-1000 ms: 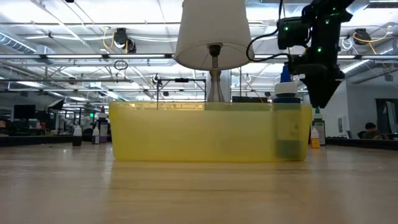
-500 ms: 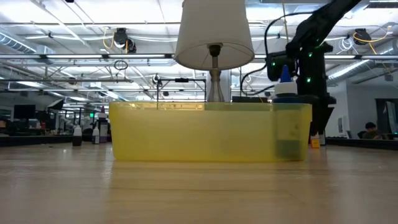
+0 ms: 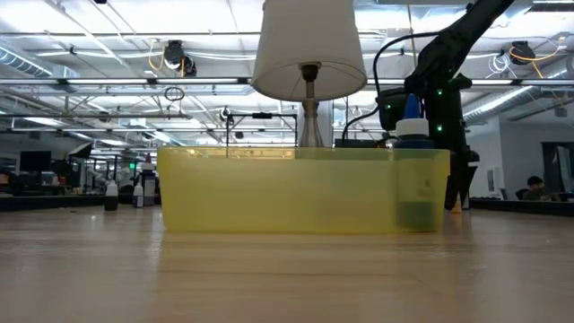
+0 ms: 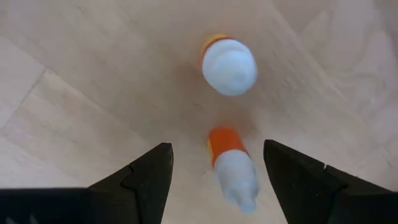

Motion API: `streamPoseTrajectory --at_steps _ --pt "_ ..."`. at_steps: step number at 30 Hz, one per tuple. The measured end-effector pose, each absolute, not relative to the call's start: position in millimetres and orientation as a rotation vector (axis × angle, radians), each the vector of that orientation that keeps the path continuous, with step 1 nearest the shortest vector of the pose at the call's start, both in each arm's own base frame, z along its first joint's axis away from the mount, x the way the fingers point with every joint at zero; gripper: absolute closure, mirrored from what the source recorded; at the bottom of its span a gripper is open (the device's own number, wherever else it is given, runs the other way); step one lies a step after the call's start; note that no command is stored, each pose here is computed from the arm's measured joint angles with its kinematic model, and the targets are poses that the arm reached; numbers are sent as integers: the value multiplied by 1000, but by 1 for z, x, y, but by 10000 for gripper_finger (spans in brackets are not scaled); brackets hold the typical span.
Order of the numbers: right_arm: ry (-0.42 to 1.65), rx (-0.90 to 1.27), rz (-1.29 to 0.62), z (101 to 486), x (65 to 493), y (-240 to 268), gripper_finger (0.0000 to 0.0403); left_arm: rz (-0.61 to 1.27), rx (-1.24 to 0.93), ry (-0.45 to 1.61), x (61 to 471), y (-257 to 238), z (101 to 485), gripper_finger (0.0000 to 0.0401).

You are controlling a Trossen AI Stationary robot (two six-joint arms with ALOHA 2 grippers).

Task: Pick & Place food coloring
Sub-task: Put the yellow food coloring bottle into the yellow bin

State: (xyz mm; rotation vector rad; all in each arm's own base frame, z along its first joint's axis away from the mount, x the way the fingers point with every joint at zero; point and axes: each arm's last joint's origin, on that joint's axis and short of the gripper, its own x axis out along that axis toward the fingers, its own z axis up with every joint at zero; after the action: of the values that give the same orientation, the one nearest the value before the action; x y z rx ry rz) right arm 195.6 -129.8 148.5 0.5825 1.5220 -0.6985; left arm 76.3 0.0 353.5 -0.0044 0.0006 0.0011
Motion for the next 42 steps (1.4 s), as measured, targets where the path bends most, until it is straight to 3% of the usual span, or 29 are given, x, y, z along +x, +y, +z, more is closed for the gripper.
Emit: streamPoseTrajectory --at_steps 16,42 --pt "1540 584 -698 148 193 -131 207 1 -4 1 76 0 353 334" --pt "1549 578 -691 149 193 -130 228 1 -4 0 76 0 354 334"
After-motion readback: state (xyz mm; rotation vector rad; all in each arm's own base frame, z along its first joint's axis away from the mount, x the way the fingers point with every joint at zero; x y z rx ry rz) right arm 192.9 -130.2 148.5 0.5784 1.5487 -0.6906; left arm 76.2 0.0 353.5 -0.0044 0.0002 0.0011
